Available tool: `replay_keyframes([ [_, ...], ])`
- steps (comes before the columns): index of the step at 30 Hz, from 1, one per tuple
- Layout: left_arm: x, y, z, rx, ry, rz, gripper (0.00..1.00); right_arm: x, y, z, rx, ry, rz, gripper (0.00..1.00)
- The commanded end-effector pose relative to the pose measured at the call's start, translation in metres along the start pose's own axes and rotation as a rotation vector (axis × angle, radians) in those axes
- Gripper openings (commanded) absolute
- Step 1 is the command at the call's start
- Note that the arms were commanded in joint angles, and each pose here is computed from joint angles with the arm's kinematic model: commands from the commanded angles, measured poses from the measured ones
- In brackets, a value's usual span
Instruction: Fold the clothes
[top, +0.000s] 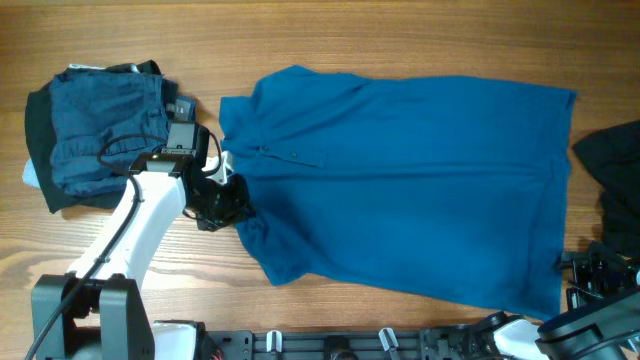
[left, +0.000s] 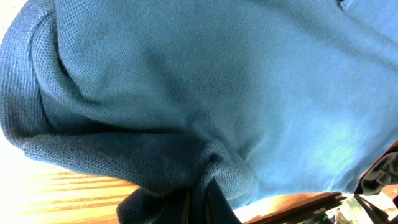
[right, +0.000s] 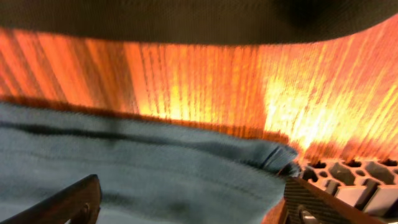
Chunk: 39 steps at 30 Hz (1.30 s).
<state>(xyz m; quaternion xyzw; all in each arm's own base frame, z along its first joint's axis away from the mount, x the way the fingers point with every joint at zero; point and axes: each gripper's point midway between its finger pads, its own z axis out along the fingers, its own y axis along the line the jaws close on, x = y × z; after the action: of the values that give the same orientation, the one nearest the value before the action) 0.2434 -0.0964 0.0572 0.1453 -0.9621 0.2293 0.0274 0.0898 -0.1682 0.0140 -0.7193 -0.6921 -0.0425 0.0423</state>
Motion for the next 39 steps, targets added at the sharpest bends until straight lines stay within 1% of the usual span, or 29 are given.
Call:
replay_keyframes([
  [1,-0.004,-0.008,-0.004,0.029,-0.020,0.023,0.04,-0.001,-0.014,0.011,0.062,-0.020,0.029,0.84],
  [3,-0.005,-0.008,-0.004,0.030,-0.021,0.024,0.04,0.003,-0.017,0.021,0.063,-0.018,0.028,0.74],
  [4,-0.005,-0.008,-0.004,0.030,-0.021,0.024,0.04,0.004,-0.016,0.023,0.055,-0.018,0.027,0.64],
  [5,-0.005,-0.008,-0.004,0.030,-0.021,0.024,0.04,0.005,-0.015,0.023,0.052,-0.015,0.027,0.61],
  [7,-0.005,-0.008,-0.004,0.030,-0.021,0.024,0.04,0.005,-0.015,0.023,0.052,-0.014,0.021,0.58],
  [8,-0.005,-0.008,-0.004,0.030,-0.021,0.024,0.04,0.006,-0.016,0.023,0.054,-0.010,0.016,0.53],
  [11,-0.006,-0.009,-0.004,0.031,-0.025,0.026,0.04,0.009,-0.011,0.023,0.028,0.006,-0.018,0.25],
  [12,-0.006,-0.009,-0.004,0.032,-0.028,0.028,0.04,0.009,-0.010,0.023,0.019,0.012,-0.029,0.10],
  [13,-0.006,-0.009,-0.004,0.033,-0.029,0.028,0.04,0.011,-0.008,0.021,0.009,0.022,-0.029,0.04],
  [16,-0.007,-0.010,-0.004,0.034,-0.030,0.029,0.04,0.012,0.007,0.007,-0.061,0.057,-0.091,0.04],
  [18,-0.007,-0.010,-0.004,0.034,-0.030,0.029,0.04,0.012,0.021,-0.011,-0.127,0.073,-0.127,0.04],
  [23,-0.010,-0.016,-0.010,0.048,-0.043,0.039,0.04,0.010,0.051,-0.058,-0.283,0.042,-0.178,0.04],
  [28,-0.028,-0.033,-0.028,0.073,-0.105,0.074,0.04,0.018,0.077,-0.067,-0.388,0.051,-0.230,0.04],
  [33,-0.083,-0.069,-0.053,0.169,-0.341,0.205,0.04,0.018,0.119,-0.073,-0.476,0.002,-0.259,0.04],
  [35,-0.097,-0.077,-0.059,0.186,-0.407,0.236,0.04,0.018,0.137,-0.075,-0.504,-0.023,-0.268,0.04],
  [37,-0.116,-0.073,-0.067,0.141,-0.498,0.245,0.04,0.016,0.157,-0.080,-0.547,-0.066,-0.286,0.04],
  [39,-0.128,-0.071,-0.072,0.106,-0.557,0.257,0.04,0.013,0.171,-0.085,-0.583,-0.095,-0.286,0.04],
])
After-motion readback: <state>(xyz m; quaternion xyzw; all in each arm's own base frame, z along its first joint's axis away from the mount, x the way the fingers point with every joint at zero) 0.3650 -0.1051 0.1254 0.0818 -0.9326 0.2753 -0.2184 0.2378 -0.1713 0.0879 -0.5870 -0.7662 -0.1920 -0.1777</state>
